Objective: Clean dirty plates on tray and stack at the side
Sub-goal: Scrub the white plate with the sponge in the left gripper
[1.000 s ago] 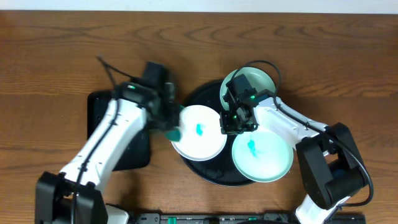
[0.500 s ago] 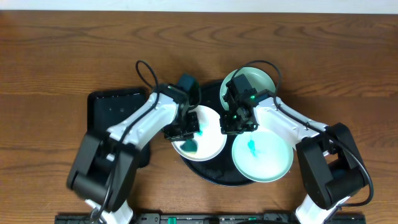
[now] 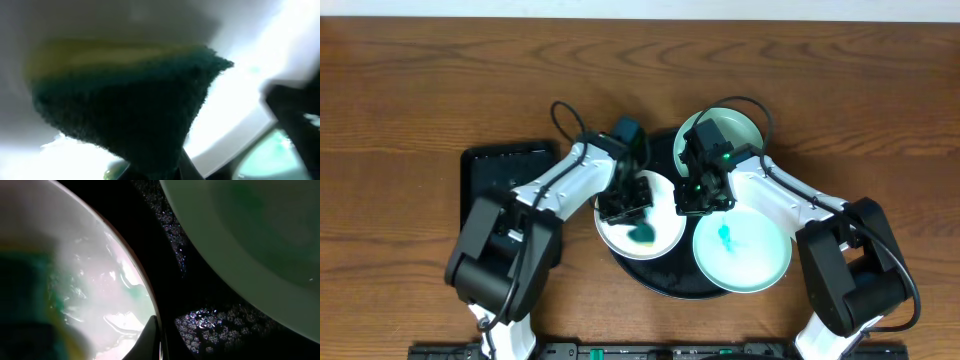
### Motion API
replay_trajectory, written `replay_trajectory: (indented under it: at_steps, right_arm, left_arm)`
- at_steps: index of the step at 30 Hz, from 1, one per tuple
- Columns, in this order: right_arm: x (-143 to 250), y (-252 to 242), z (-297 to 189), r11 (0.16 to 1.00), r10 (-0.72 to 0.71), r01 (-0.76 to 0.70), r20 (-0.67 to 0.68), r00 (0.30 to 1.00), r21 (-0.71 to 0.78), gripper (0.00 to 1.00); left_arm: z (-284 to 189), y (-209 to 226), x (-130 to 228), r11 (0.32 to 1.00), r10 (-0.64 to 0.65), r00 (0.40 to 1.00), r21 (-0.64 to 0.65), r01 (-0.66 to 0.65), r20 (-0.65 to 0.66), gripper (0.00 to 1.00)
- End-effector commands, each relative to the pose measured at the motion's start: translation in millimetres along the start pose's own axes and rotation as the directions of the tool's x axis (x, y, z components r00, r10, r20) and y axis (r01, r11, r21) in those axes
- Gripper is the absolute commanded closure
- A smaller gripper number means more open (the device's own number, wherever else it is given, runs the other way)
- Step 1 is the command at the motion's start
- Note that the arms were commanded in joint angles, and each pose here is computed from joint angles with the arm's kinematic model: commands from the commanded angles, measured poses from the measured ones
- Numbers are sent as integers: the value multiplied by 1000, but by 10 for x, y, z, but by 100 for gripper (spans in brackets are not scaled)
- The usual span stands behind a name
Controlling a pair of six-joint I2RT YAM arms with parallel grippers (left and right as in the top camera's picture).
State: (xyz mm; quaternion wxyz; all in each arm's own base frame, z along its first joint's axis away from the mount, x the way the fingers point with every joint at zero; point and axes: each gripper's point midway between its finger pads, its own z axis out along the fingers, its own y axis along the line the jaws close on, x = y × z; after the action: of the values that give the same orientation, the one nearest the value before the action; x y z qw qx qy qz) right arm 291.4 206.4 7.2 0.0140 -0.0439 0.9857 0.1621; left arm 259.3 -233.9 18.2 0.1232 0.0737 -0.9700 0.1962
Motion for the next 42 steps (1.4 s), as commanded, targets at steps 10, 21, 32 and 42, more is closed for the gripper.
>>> replay_trajectory:
  at_steps: [10, 21, 32, 42]
  right_arm:
    - [105, -14, 19, 1000, -3, 3, -30, 1000, 12, 99]
    - [167, -42, 16, 1000, 6, -5, -55, 998, 23, 99]
    - [158, -38, 17, 1000, 4, -3, -51, 999, 22, 99]
    - [143, -32, 17, 1000, 3, -2, -46, 999, 19, 99]
  left_arm:
    - [135, -489, -74, 965, 106, 994, 241, -101, -9, 93]
    - [-78, 616, -627, 984, -93, 974, -133, 122, 205, 93]
    - [-265, 1287, -189, 906, -145, 987, -391, 158, 62, 93]
    - [20, 509, 457, 984, 96, 966, -123, -129, -242, 93]
